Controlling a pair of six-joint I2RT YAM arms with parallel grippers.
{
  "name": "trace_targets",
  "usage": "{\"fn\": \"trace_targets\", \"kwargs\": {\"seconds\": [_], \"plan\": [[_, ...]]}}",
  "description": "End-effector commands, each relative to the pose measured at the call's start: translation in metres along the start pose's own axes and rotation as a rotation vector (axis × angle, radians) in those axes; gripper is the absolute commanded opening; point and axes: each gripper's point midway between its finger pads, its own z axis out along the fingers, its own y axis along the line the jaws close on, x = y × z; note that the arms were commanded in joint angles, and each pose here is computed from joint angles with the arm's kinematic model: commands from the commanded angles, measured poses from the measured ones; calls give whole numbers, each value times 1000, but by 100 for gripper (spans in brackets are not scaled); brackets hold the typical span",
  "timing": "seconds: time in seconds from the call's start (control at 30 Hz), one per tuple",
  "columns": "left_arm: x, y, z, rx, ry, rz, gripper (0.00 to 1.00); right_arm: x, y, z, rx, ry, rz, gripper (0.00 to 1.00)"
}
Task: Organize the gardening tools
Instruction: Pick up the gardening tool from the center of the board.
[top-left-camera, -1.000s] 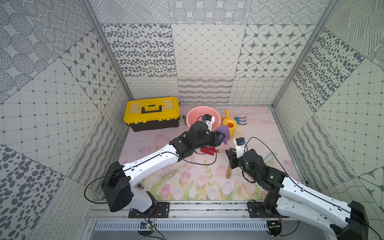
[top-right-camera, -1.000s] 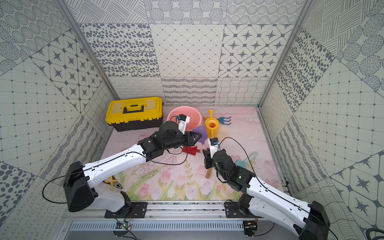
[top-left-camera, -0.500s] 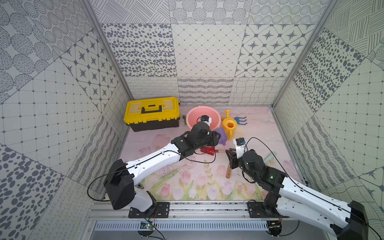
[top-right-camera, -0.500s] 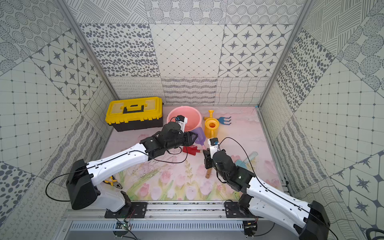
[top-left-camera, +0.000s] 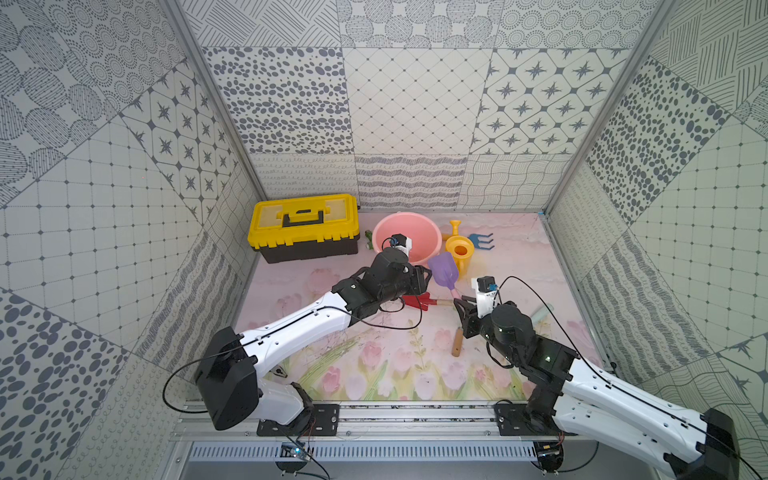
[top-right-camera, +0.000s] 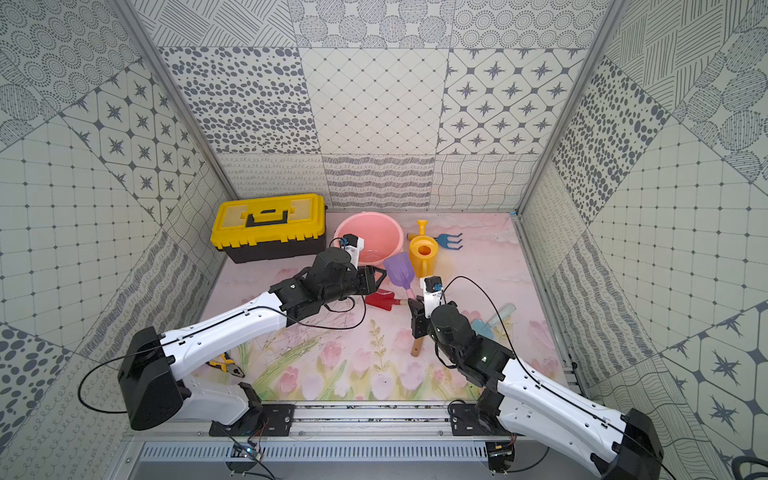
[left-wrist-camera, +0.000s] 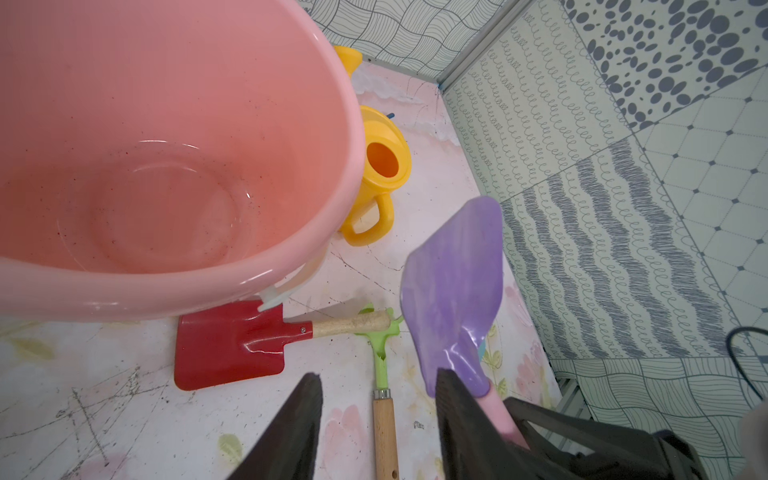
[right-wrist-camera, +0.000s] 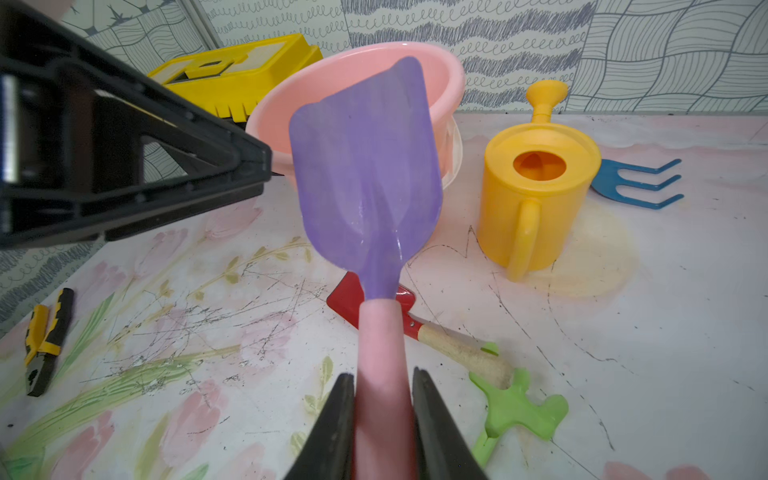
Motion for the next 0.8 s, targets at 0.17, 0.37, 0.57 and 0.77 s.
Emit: {"fn": "trace_targets", "kwargs": {"seconds": [0.17, 0.37, 0.57, 0.77], "plan": [[-19, -34, 11, 216, -25, -78, 47, -16, 28, -8, -164, -74, 14, 8], [-22, -36, 12, 225, -31, -76, 0, -18, 29, -10, -176, -83, 14, 9], [-34, -41, -3, 216, -61, -33, 0, -19, 26, -10, -156, -89, 24, 65], [-78, -54, -39, 159, -187, 118, 0, -22, 16, -13, -108, -106, 51, 97]]}}
